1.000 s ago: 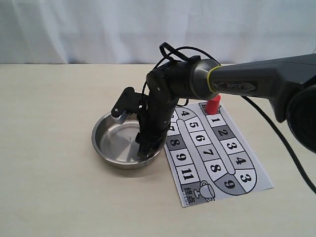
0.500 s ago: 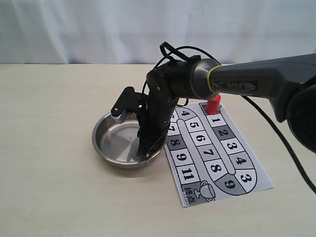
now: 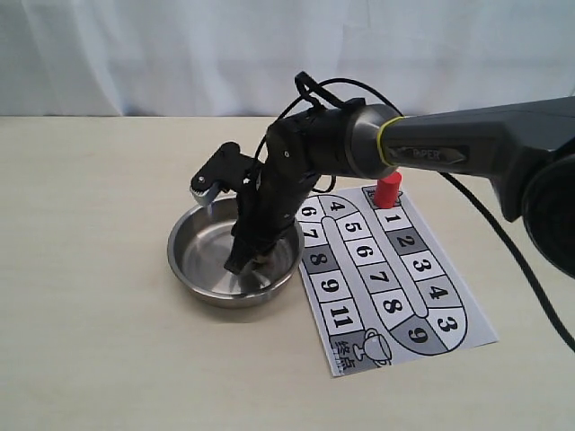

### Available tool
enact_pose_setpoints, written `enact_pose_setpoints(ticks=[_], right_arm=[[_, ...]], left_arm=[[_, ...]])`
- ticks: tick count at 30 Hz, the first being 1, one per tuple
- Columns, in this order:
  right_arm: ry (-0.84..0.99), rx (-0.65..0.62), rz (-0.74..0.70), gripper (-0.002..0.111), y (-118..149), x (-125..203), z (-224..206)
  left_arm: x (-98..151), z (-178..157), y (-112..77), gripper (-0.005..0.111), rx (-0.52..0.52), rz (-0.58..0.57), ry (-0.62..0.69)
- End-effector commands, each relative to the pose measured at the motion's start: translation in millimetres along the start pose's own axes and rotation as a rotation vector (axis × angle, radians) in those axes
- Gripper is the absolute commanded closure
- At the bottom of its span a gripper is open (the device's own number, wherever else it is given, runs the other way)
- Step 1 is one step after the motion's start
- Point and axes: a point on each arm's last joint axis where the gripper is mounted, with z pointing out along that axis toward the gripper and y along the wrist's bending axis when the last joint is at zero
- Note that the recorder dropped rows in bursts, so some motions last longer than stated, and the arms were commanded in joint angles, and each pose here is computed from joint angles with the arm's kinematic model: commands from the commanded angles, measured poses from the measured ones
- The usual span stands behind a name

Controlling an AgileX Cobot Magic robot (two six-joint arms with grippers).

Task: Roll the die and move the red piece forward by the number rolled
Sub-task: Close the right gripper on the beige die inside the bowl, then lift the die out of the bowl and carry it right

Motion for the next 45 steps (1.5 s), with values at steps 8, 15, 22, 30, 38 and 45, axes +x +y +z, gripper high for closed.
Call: enact_pose_setpoints(ticks=[8,15,22,30,38,45], right_arm=[[-0.142,-0.083,0.210,0.104,0,-31,-54],[-0.139,-0.094,0.235,0.104,0,-31,-92],[-0.076,-0.004,0.301,0.104,-20,-7,-115],[0.027,0.082,0.473,0.104,-75,70,-116],[0.232,0.335,0.621,0.104,-137,171,-125],[0.399,0.592,0.696,0.104,-172,243,-138]], left_arm=[[-3,-1,-0.2,0.107,0.002,-0.007,-0.018],[-3,-1,-0.2,0.107,0.002,-0.007,-0.018],[-3,-1,-0.2,0.107,0.002,-0.007,-0.018],[-3,-1,-0.2,0.107,0.002,-0.007,-0.018],[-3,-1,-0.2,0.107,0.002,-0.007,-0.018],[-3,-1,-0.2,0.107,0.002,-0.005,-0.018]])
